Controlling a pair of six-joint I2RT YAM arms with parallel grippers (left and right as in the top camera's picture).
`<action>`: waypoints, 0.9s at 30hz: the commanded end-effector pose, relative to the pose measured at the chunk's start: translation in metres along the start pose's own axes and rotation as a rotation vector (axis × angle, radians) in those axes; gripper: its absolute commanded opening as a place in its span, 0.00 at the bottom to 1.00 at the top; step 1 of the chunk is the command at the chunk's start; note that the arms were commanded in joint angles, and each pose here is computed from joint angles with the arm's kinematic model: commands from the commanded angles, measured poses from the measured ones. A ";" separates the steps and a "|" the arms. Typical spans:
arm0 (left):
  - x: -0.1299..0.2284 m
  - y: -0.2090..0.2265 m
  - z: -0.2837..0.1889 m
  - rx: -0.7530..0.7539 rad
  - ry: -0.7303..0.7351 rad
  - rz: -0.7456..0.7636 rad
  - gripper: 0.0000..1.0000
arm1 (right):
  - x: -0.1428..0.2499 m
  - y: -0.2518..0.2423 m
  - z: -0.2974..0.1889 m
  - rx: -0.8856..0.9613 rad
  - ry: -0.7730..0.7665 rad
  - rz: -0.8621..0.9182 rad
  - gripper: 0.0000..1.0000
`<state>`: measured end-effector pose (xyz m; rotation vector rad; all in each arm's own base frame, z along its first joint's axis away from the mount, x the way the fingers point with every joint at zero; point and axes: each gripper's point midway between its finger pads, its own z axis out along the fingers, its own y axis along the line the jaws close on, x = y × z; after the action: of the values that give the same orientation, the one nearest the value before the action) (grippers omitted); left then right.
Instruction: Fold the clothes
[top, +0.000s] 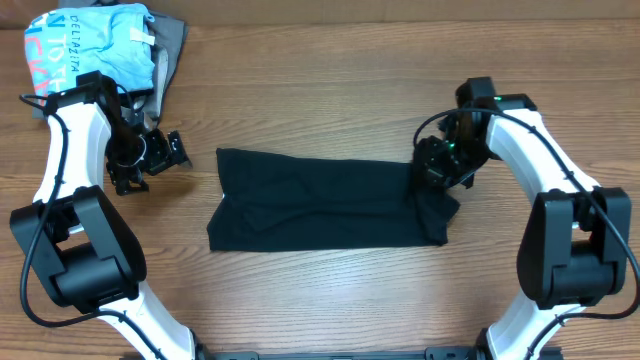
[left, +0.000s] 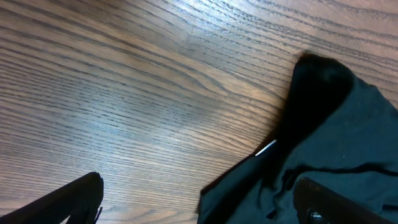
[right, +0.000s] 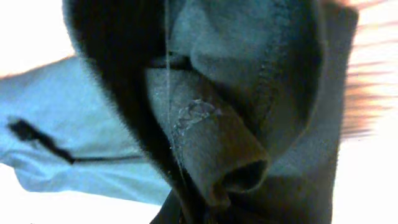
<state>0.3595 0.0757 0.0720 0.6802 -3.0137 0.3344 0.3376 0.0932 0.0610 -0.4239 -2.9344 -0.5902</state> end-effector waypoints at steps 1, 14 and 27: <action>-0.004 -0.003 -0.001 -0.001 -0.005 0.004 1.00 | -0.001 0.024 -0.027 -0.050 -0.043 -0.049 0.04; -0.003 -0.003 -0.001 -0.001 -0.004 0.004 1.00 | 0.013 0.066 -0.022 -0.075 -0.043 -0.124 0.04; -0.003 -0.002 -0.001 -0.002 -0.004 0.004 1.00 | 0.033 0.120 0.018 -0.070 -0.093 -0.148 0.04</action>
<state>0.3588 0.0755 0.0720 0.6800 -3.0106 0.3345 0.3434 0.2089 0.0846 -0.1911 -3.0429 -0.7009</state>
